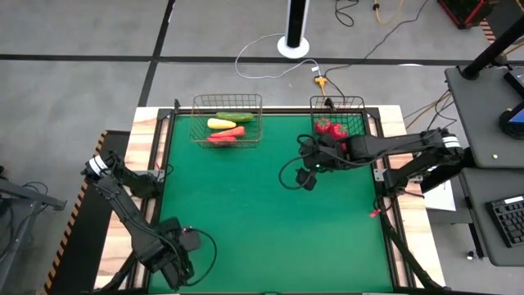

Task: Sort produce into baskets
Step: Put the red apple into the black wire basket

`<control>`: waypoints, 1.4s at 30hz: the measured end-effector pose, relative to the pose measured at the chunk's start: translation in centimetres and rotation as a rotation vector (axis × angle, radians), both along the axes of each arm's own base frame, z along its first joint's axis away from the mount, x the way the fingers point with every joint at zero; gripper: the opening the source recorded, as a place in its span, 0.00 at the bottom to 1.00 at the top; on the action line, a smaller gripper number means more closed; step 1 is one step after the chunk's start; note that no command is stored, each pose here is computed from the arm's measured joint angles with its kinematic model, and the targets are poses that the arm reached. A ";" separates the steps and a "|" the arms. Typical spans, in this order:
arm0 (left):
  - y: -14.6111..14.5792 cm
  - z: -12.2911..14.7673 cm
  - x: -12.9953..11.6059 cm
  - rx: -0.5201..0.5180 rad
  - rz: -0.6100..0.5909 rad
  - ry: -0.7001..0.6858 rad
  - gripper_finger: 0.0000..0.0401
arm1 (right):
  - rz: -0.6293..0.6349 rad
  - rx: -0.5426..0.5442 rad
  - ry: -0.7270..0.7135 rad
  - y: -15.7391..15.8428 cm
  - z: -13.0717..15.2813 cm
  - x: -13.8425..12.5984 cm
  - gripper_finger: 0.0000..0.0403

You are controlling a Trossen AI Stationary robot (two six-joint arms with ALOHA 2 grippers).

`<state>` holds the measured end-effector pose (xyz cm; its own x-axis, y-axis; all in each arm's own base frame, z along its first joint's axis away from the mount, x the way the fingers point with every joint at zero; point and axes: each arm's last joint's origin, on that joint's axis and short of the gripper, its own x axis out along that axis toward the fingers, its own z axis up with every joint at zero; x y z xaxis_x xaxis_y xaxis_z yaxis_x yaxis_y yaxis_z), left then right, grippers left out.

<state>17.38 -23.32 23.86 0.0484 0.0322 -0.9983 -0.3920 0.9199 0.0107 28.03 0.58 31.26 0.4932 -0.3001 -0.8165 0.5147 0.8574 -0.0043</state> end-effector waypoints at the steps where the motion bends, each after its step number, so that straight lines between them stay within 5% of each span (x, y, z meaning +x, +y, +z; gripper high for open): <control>1: 0.1 0.0 0.0 0.016 0.000 -0.005 0.99 | 0.000 0.000 0.001 0.0 0.0 0.0 0.91; 11: 0.6 -0.6 0.5 0.039 0.151 0.052 0.94 | 0.001 -0.001 0.003 0.0 -0.1 0.1 0.91; 29: 0.2 -3.7 1.9 0.129 -0.029 0.144 0.94 | -0.016 0.013 -0.003 0.0 -0.1 0.1 0.91; 42: 1.6 -5.7 1.5 0.140 -0.035 0.240 0.94 | -0.015 0.012 -0.002 0.0 -0.1 0.1 0.91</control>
